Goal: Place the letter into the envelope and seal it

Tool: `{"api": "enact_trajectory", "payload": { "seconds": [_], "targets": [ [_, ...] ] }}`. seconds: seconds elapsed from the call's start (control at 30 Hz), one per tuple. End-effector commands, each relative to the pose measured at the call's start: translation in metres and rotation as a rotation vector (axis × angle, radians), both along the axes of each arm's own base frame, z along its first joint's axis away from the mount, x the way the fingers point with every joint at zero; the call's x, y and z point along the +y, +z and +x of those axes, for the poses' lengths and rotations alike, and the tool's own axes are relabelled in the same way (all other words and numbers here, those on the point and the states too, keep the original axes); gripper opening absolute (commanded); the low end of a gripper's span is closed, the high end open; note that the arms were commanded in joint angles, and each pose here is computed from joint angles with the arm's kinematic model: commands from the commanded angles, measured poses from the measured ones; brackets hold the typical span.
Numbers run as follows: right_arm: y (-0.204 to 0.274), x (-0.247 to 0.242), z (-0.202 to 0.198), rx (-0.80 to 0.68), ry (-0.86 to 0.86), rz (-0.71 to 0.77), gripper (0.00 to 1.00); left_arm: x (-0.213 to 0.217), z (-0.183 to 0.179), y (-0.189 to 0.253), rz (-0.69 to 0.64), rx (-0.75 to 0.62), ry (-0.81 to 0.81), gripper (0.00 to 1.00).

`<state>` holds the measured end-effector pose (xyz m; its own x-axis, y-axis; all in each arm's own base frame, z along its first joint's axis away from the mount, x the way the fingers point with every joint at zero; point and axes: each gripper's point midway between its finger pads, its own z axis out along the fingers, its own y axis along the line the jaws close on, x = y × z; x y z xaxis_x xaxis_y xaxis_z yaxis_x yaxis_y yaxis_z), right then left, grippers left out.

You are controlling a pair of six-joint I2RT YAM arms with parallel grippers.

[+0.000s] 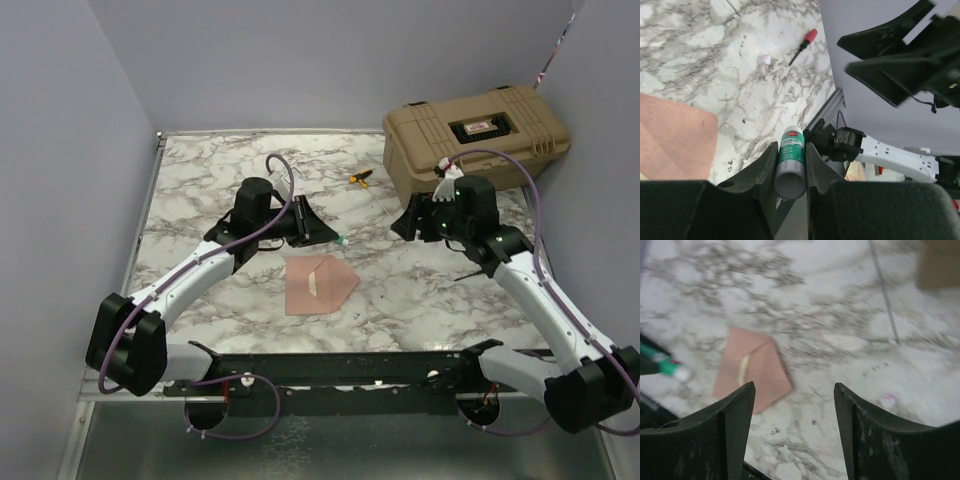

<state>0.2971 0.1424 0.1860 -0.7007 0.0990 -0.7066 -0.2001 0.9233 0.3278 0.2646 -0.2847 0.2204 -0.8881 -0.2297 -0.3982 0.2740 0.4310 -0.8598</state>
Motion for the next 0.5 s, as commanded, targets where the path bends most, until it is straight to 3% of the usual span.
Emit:
{"api": "enact_trajectory", "payload": {
  "seconds": [0.0, 0.17, 0.47],
  "targets": [
    [0.078, 0.079, -0.048, -0.29, 0.589, 0.323, 0.68, -0.018, -0.018, 0.018, -0.027, -0.056, -0.125, 0.0],
    [0.111, 0.1, -0.087, -0.458, 0.86, 0.446, 0.72, -0.026, -0.042, 0.026, -0.059, -0.071, -0.245, 0.0],
    [0.083, 0.127, -0.112, -0.329, 1.063, 0.357, 0.69, -0.024, -0.066, 0.044, -0.096, -0.151, -0.344, 0.0]
  ]
}}
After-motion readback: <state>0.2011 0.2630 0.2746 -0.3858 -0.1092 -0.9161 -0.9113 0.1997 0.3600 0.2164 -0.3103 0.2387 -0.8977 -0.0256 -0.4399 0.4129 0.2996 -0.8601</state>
